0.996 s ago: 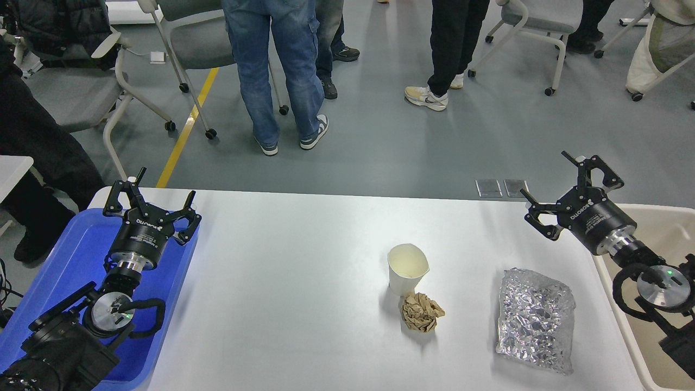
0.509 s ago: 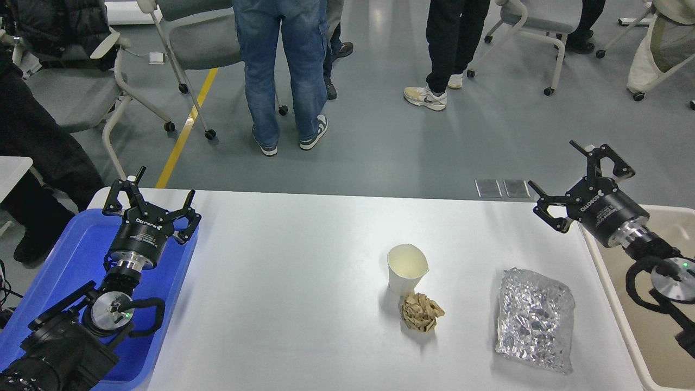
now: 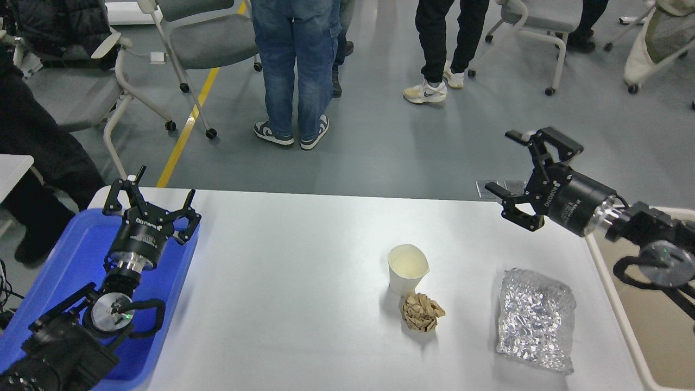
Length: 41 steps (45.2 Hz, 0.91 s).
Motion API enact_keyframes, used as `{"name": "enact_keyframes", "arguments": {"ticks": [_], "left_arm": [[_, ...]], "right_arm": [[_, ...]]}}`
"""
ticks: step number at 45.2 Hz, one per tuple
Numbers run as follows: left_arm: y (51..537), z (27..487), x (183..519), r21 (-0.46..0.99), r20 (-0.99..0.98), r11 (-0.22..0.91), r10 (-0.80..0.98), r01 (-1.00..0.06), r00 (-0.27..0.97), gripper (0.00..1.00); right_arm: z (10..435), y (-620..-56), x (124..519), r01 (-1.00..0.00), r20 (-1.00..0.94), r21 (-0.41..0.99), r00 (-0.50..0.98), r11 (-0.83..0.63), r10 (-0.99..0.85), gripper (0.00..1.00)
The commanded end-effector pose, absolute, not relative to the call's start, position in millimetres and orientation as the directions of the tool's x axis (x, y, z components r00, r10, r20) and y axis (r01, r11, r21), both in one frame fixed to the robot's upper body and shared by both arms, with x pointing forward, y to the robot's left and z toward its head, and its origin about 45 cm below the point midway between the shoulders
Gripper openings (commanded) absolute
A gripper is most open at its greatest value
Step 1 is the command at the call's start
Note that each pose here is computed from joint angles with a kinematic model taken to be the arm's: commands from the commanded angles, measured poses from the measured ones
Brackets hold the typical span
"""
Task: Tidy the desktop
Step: 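Reach the right gripper forward and down toward the white paper cup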
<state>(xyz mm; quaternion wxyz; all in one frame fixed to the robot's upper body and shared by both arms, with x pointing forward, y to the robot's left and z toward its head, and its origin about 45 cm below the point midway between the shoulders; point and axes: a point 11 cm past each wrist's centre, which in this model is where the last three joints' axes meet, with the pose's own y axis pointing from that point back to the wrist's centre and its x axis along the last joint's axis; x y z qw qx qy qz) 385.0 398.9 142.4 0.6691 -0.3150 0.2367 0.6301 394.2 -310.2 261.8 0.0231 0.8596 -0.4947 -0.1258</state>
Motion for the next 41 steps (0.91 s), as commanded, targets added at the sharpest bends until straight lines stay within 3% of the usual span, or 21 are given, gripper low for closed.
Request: {"name": "enact_keyframes", "arguments": {"ticks": [1, 14, 21, 41], "left_arm": [[399, 142, 385, -0.124, -0.714, 0.009, 0.694, -0.992, 0.095, 1.0], [399, 143, 385, -0.125, -0.713, 0.009, 0.694, -0.992, 0.096, 1.0], [399, 143, 385, -0.124, -0.713, 0.01, 0.694, -0.992, 0.096, 1.0], [399, 143, 385, -0.124, -0.713, 0.01, 0.694, -0.992, 0.096, 1.0]], "right_arm": [[271, -268, 395, -0.774, 0.039, 0.244, 0.609, -0.584, -0.792, 1.0], [269, -246, 419, -0.705, 0.298, 0.402, 0.704, -0.584, -0.645, 1.0], [252, -216, 416, -0.623, 0.424, 0.5, 0.782, -0.602, -0.458, 1.0], [184, -188, 403, -0.53, 0.547, 0.655, 0.824, -0.539, -0.145, 1.0]]}}
